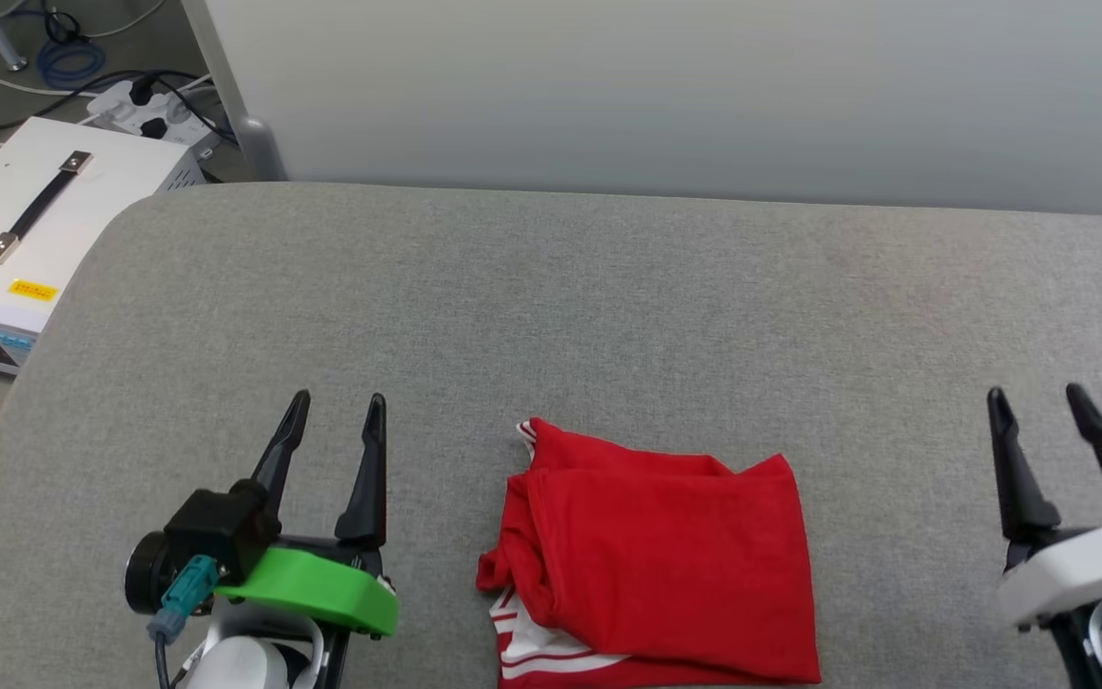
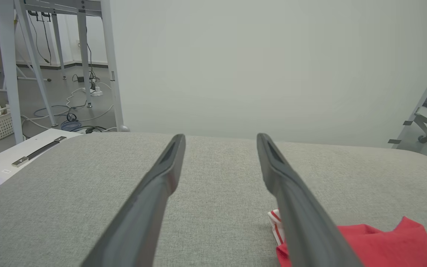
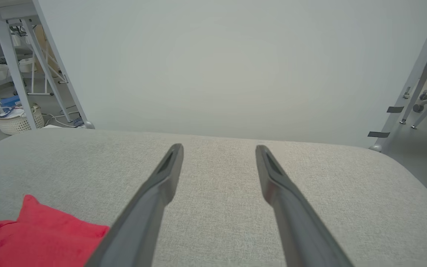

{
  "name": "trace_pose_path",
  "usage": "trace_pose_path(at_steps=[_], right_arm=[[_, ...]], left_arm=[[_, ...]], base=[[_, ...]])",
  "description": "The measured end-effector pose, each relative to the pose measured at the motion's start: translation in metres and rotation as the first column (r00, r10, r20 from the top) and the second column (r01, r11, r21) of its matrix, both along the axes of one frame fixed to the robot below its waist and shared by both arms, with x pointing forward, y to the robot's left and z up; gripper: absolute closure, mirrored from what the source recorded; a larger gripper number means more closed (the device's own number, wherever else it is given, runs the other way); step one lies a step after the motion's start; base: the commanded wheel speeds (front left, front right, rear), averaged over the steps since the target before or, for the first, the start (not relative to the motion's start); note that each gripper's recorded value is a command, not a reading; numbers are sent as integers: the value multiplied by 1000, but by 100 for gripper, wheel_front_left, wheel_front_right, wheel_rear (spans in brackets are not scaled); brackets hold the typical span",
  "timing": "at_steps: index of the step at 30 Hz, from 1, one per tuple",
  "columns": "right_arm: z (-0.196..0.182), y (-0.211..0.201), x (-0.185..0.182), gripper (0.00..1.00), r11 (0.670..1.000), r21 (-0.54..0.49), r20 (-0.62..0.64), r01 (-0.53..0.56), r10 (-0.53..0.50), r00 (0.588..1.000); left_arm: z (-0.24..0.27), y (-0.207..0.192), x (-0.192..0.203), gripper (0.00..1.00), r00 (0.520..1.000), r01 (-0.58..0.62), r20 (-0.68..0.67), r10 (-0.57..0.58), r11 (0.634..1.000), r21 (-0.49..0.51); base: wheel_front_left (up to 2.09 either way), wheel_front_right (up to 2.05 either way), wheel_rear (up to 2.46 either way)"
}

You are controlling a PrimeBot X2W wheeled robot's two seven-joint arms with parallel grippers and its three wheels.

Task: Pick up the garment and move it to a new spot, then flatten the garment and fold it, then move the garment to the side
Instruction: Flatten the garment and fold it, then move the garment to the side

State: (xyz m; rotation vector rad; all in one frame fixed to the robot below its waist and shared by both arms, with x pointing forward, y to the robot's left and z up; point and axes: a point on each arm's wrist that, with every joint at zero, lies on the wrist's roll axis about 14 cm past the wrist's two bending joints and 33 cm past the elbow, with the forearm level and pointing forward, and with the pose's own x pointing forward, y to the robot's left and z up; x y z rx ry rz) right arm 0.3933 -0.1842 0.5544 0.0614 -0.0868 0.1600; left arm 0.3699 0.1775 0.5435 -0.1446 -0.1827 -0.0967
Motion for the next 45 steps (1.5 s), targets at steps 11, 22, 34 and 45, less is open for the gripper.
trace_pose_path(at_steps=[11, 22, 34, 45], right_arm=[[-23, 5, -15, 0, 998, 63, -44, 31, -28, 999], [-64, 35, -16, 0, 994, 49, -325, -94, 105, 940], [-116, 93, -32, 0, 943, 124, -748, -308, 293, 596], [-170, 129, -33, 0, 922, 183, -860, -341, 318, 398]], left_arm=[[-4, -4, -4, 0, 1000, 6, -3, -6, 999, 39], [-9, -4, -2, 0, 1000, 4, -15, -3, 999, 38], [-25, 4, 7, 0, 998, -18, -67, 21, 999, 49], [-34, 20, 8, 0, 993, -64, -96, 70, 996, 66]], base=[[0, 0, 0], [0, 0, 0], [0, 0, 0], [0, 0, 0]])
